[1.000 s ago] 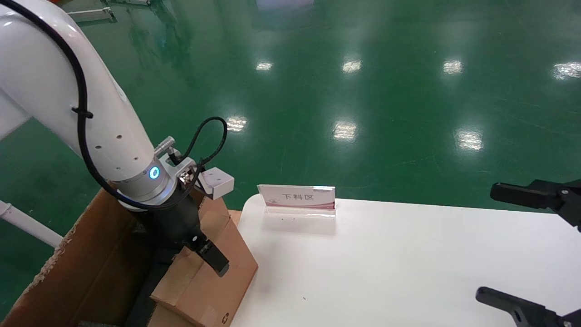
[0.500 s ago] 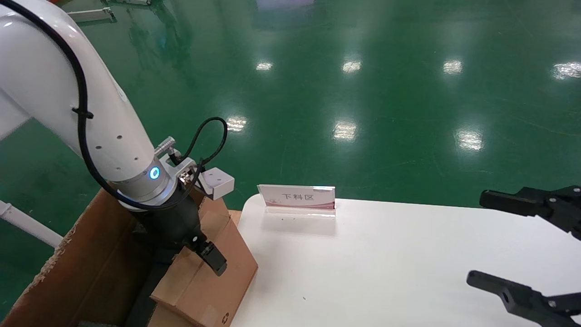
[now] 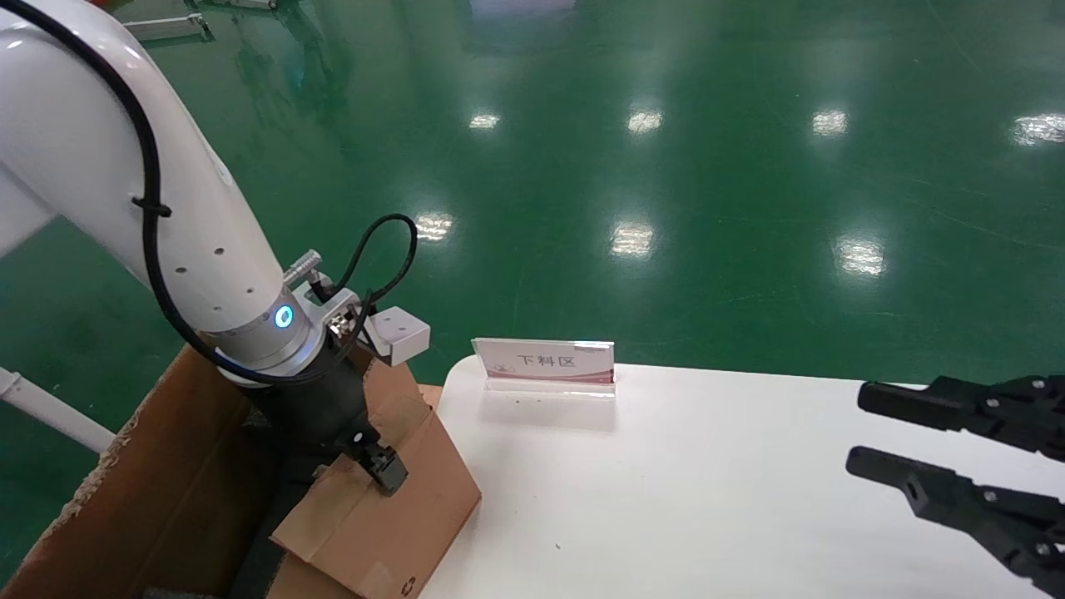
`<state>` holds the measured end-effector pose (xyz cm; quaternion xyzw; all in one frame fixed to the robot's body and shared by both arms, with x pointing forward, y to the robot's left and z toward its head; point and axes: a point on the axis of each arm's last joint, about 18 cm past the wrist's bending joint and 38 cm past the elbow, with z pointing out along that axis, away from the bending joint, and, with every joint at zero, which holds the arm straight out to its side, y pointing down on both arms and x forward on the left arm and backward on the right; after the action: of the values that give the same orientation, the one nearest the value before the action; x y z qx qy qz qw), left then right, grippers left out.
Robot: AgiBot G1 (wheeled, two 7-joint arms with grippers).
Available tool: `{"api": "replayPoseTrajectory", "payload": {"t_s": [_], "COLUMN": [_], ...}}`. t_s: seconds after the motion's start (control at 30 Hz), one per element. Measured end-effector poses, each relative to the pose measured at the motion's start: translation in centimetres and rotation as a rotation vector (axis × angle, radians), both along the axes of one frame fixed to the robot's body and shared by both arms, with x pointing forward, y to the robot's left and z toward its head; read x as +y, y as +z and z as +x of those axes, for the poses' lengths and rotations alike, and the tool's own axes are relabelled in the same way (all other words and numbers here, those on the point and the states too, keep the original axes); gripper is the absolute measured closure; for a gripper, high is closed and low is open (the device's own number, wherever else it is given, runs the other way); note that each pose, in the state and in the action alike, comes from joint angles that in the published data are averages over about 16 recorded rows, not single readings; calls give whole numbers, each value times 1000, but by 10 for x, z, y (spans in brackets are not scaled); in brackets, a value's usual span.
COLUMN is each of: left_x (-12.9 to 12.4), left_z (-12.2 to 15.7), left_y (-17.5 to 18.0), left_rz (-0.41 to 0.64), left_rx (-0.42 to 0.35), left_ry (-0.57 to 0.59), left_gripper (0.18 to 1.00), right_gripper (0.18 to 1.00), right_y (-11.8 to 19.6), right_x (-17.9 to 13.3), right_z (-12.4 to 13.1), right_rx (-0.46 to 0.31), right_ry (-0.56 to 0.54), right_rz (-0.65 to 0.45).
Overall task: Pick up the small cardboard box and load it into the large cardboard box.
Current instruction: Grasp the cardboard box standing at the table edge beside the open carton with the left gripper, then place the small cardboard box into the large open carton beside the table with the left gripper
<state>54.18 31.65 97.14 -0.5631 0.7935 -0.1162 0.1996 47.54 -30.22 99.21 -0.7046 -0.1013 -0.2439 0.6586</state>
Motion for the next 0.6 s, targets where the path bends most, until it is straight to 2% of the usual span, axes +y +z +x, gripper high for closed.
{"api": "replayPoseTrajectory", "payload": {"t_s": [0.13,0.3,0.4,0.6], "left_x": [0,1,3,12], "left_z": [0,-1,-3,-13], "left_y": [5,18,31,63], "left_rz": [-10,-43,-83,-196], "left_rx": [-16,-64,-110,-239], "left_ry": [-5,-22,-41,-93], "left_gripper": [603,636,669,735], "right_gripper": [728,825,902,950], "right_y": [0,0,0,0], "right_x": [0,0,0,0], "right_z": [0,0,0,0], "right_rx": [0,0,0,0], "right_ry": [0,0,0,0], "right_rz": [0,0,0,0]}}
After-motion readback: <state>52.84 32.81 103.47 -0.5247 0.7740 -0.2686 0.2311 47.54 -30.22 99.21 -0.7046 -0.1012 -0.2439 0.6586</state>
